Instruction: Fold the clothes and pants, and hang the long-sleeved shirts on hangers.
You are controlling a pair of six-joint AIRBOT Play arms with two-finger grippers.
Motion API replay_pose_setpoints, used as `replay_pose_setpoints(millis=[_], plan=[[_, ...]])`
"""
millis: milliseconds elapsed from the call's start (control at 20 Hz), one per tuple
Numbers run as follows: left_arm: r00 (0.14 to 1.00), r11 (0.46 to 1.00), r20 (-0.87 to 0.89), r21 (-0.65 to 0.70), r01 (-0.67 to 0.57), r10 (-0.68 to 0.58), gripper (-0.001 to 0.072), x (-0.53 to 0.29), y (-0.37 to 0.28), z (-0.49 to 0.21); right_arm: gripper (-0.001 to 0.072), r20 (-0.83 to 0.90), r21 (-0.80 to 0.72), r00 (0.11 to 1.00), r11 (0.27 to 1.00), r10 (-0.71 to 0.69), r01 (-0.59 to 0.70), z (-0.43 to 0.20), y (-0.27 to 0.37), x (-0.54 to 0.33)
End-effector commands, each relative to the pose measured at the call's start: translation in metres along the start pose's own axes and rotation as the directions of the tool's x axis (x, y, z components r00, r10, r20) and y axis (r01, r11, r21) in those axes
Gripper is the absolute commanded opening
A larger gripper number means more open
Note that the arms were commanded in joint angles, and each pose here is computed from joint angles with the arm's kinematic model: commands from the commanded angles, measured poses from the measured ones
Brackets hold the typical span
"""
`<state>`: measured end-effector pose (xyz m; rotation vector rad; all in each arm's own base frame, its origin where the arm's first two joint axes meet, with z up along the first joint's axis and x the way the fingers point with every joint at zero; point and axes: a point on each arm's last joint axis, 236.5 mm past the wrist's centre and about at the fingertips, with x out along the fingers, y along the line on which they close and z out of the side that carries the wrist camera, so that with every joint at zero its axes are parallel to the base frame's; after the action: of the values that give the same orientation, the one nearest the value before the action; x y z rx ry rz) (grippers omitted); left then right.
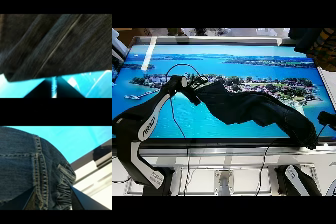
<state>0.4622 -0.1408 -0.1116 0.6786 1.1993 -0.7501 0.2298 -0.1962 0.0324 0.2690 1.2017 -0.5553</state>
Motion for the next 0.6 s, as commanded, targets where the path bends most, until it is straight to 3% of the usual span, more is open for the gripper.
replay_pose_setpoints(millis=[0,150,200,250,300,550], plan=[[1.000,0.999,-0.002,-0.033,-0.009,0.009,0.0021,0.012,0.003,0.001,0.0459,0.005,0.012,1.000,0.999,0.031,-0.031,0.001,0.007,0.000],[0.999,0.998,0.035,-0.048,-0.040,0.042,0.0024,0.003,0.014,0.013,0.0459,0.006,0.012,0.999,0.999,0.032,-0.032,0.001,0.007,0.000],[0.997,0.998,0.046,-0.042,-0.052,0.054,0.0089,-0.003,0.018,0.017,0.0460,0.006,0.012,0.999,0.999,0.032,-0.032,0.001,0.007,0.000],[0.996,0.998,0.059,-0.027,-0.063,0.064,0.0294,-0.009,0.020,0.022,0.0459,0.006,0.012,0.999,0.999,0.032,-0.032,0.002,0.007,0.000],[0.994,0.997,0.073,-0.012,-0.075,0.076,0.0411,-0.017,0.023,0.026,0.0460,0.007,0.012,0.999,0.999,0.032,-0.032,0.002,0.007,0.000],[0.984,0.988,0.131,0.082,-0.133,0.122,0.0406,-0.051,0.028,0.040,0.0460,0.018,0.012,0.999,0.999,0.031,-0.031,0.004,0.007,0.000]])
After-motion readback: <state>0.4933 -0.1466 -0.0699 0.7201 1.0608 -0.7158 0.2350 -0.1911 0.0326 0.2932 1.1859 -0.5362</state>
